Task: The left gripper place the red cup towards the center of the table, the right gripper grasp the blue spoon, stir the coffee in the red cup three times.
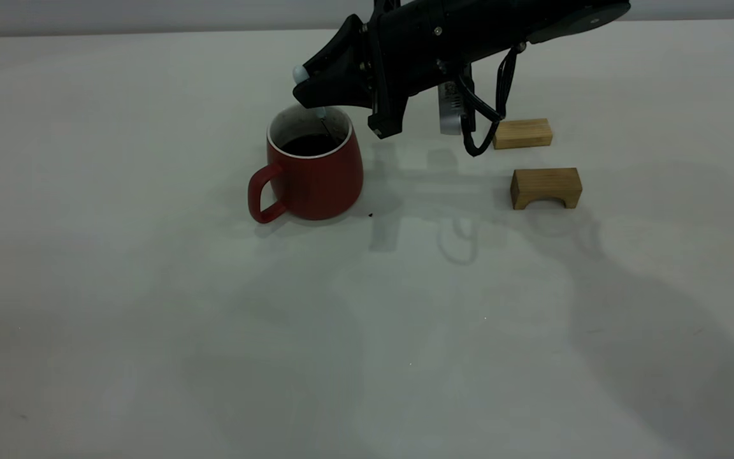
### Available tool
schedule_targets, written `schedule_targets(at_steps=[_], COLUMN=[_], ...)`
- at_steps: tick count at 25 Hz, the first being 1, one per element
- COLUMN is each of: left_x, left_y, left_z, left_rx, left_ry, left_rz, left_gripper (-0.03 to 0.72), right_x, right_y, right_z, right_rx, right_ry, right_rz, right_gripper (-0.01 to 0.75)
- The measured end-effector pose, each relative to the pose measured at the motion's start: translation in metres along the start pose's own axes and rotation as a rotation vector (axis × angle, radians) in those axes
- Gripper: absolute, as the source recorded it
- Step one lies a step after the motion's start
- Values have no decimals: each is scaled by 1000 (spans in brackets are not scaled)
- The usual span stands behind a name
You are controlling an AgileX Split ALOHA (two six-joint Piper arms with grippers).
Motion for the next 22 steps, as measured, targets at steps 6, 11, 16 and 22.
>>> schedule_targets(at_steps=[6,11,16,22], left_x=[0,0,0,0], left_y=[0,0,0,0], left_z=[0,0,0,0], left_rx=[0,0,0,0], left_ry=[0,0,0,0], left_rz=[0,0,0,0], left_gripper=[355,355,355,355], right_x=[-5,-1,15,72], right_y=[-6,-7,0,35], right_z=[-9,-14,-10,13], right_rx=[29,56,70,59], right_ry=[-37,-44,6,207], right_rz=[54,102,126,134], right_gripper=[199,432,642,639])
Point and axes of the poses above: a point on each arm's last joint axis where the gripper is mounted, y pointing back along that axis away from the gripper, z along the wrist's bending axis when the last joint is at zero, x = y × z, the point moved 5 cm from there along -y, pointing out along that axis toward the gripper
